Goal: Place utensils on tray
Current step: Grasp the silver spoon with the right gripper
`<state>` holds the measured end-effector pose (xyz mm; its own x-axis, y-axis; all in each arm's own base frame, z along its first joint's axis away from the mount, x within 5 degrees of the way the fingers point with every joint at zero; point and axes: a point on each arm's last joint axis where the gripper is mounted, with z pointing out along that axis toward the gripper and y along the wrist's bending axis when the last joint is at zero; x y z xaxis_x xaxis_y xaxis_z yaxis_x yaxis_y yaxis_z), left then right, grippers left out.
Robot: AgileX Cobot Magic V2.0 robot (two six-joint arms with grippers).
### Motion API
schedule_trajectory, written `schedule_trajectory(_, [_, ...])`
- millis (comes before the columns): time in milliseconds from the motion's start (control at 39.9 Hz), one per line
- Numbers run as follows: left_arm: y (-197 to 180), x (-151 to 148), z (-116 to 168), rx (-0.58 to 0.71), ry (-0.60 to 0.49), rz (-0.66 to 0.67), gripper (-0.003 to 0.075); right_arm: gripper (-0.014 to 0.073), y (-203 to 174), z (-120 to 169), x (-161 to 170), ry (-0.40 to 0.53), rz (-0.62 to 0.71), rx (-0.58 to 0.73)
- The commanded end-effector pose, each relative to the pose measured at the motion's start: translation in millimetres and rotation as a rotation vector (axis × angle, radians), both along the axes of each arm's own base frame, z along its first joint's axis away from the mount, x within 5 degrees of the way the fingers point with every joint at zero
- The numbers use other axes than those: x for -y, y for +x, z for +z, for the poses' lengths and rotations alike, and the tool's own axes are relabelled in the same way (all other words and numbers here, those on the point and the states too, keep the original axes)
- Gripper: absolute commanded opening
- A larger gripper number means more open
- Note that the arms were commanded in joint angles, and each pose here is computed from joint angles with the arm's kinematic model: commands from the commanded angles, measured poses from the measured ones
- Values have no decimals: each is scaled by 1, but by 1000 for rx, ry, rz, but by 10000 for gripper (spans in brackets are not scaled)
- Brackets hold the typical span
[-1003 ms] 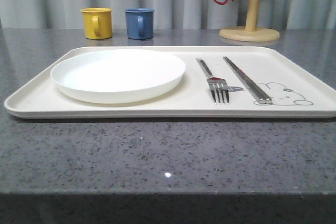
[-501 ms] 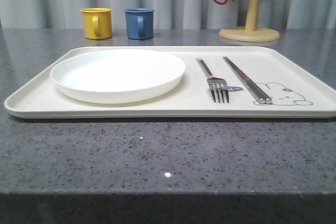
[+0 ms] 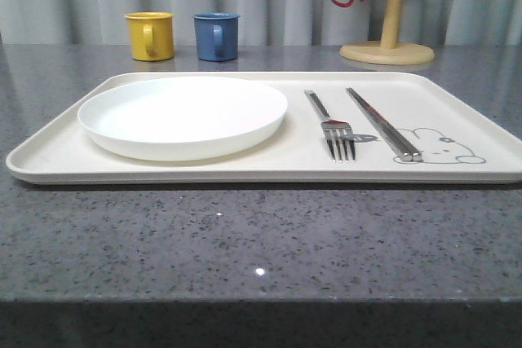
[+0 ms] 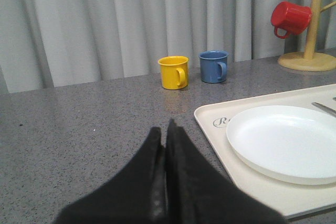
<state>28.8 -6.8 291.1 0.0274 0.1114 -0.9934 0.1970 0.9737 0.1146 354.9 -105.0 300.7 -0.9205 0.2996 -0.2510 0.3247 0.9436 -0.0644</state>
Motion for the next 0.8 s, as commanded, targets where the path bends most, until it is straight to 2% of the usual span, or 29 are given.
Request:
schedule_trajectory(0, [-2, 0, 15, 95, -36, -3, -18, -16, -26, 46, -28, 5, -9, 38])
schedule_trajectory(175, [-2, 0, 15, 95, -36, -3, -18, -16, -38, 74, -89, 48, 137, 129])
schedule_trajectory(401, [-2, 0, 15, 95, -36, -3, -18, -15, -42, 72, -168, 111, 279, 122])
schedule_trajectory(577, [-2, 0, 15, 95, -36, -3, -18, -15, -36, 57, -194, 126, 295, 75])
schedule_trajectory(777, [-2, 0, 15, 95, -36, -3, -18, -15, -25, 32, -202, 149, 278, -3])
